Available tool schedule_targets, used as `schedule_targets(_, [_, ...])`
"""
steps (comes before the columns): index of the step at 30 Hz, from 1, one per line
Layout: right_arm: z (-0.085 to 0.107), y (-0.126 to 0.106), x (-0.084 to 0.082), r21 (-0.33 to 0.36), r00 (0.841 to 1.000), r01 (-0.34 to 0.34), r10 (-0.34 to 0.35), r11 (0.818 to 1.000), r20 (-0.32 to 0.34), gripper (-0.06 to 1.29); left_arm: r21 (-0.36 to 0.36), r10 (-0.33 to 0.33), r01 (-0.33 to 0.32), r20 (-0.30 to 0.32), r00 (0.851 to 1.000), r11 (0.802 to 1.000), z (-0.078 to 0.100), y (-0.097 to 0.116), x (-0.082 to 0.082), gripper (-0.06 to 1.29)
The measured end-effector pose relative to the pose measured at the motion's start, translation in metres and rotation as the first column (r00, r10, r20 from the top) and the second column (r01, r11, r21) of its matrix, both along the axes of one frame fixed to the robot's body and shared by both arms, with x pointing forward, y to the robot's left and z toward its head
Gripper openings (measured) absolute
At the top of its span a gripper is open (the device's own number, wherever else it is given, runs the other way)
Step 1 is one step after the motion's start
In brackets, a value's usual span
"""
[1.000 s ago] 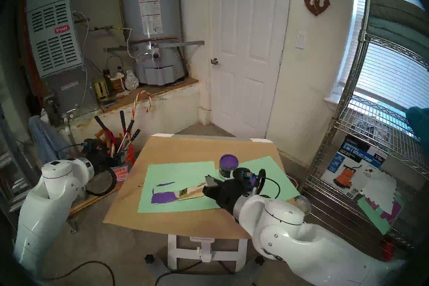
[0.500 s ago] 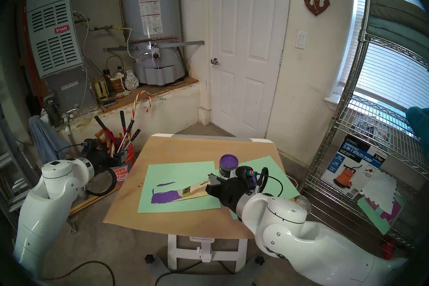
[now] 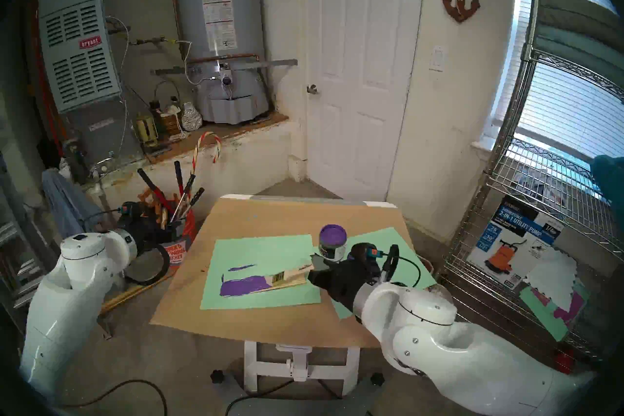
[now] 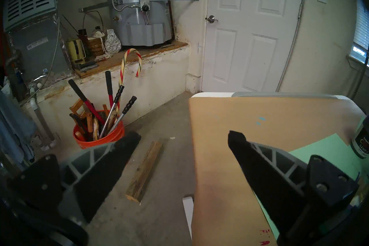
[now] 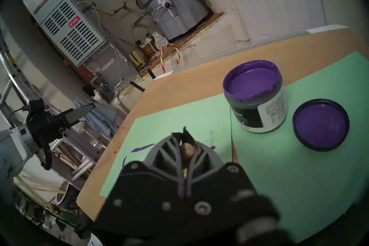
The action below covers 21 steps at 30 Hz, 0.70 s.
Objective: Pick up brush, dip the brush into paint, and paint the wood
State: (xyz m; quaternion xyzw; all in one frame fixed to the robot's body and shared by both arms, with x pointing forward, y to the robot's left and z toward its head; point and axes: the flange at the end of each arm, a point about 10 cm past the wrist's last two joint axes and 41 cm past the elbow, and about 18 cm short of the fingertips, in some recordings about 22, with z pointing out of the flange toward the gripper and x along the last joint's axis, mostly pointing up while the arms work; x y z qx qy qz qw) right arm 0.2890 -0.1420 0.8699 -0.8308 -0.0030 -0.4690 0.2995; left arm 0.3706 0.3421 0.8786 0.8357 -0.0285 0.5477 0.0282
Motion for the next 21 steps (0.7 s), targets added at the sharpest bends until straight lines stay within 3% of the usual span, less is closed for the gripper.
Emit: schedule_targets(21, [-0.002,-0.014,0.000,-0.028,1.000,0.009,-0.009,1.000,0.016,-0.03,0.000,0.000,0.000,0.000,1.000,1.000,0.000,0.000,0.000,1.26])
